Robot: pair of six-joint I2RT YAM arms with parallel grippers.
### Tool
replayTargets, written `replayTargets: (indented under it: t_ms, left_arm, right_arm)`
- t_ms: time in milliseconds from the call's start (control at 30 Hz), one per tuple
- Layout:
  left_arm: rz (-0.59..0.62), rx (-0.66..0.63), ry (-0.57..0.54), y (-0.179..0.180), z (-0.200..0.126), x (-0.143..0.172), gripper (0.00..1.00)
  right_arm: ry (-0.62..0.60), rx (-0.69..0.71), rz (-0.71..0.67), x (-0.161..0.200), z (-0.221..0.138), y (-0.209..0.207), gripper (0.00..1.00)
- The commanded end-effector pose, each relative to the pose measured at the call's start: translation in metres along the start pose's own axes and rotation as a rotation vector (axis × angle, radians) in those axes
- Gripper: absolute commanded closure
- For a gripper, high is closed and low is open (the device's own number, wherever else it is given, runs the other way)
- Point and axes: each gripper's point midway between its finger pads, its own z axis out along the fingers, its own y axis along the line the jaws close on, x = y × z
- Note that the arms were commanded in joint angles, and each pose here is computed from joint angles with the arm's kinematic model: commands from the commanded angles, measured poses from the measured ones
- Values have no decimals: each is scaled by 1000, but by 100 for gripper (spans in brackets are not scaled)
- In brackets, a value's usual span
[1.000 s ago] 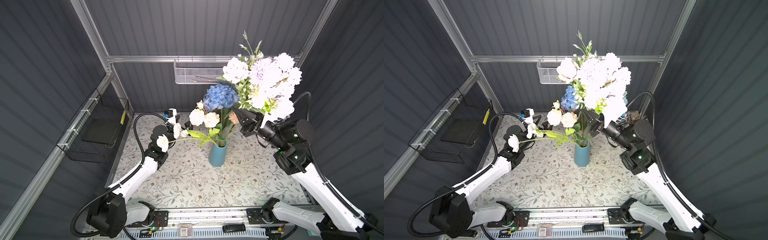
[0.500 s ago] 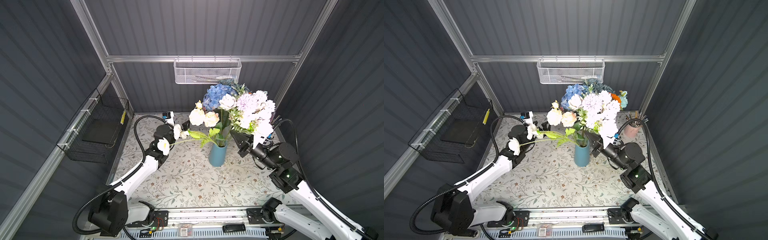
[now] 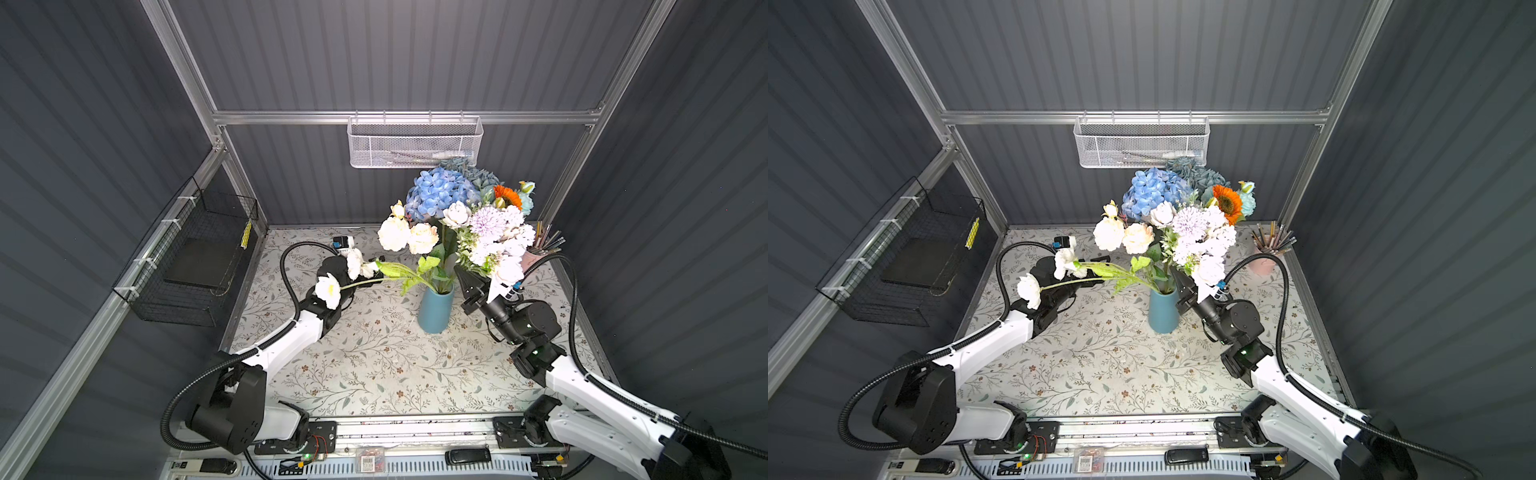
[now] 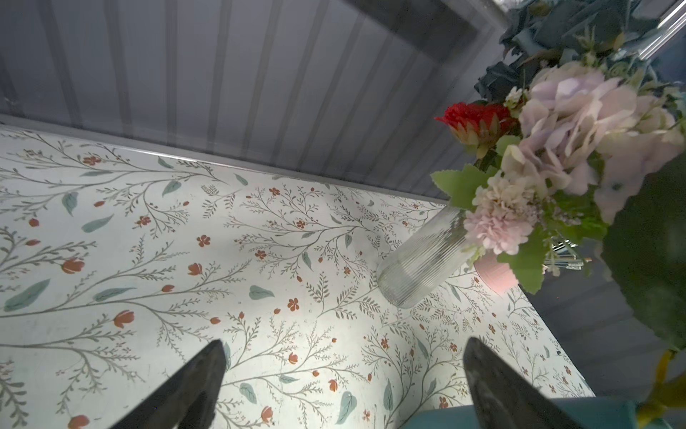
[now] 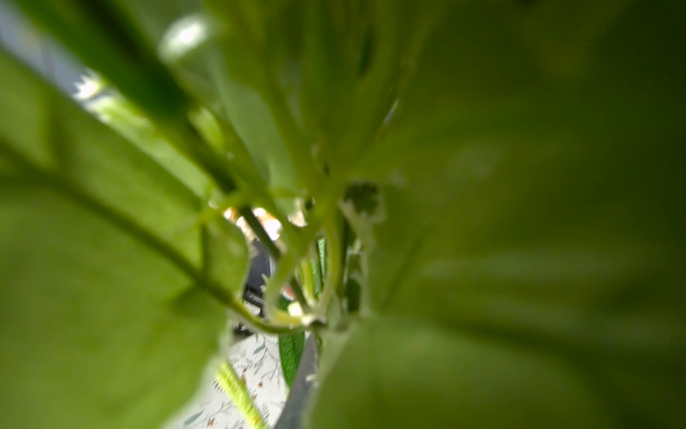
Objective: Arrange flowers in a vase
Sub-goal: Place the flowers into the vase.
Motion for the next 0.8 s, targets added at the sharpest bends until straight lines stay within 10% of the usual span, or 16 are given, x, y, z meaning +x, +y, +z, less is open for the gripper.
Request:
replayTargets:
  t_ms: [0,767]
  left_arm:
    - [-31,59,2,-8,2,2,0]
    - [-96,193,57,-33,12,18,0]
  right_arm:
    - [-185,31,-46,-46,2,-6,100]
    - [34,96,73,70,-12,-18,100]
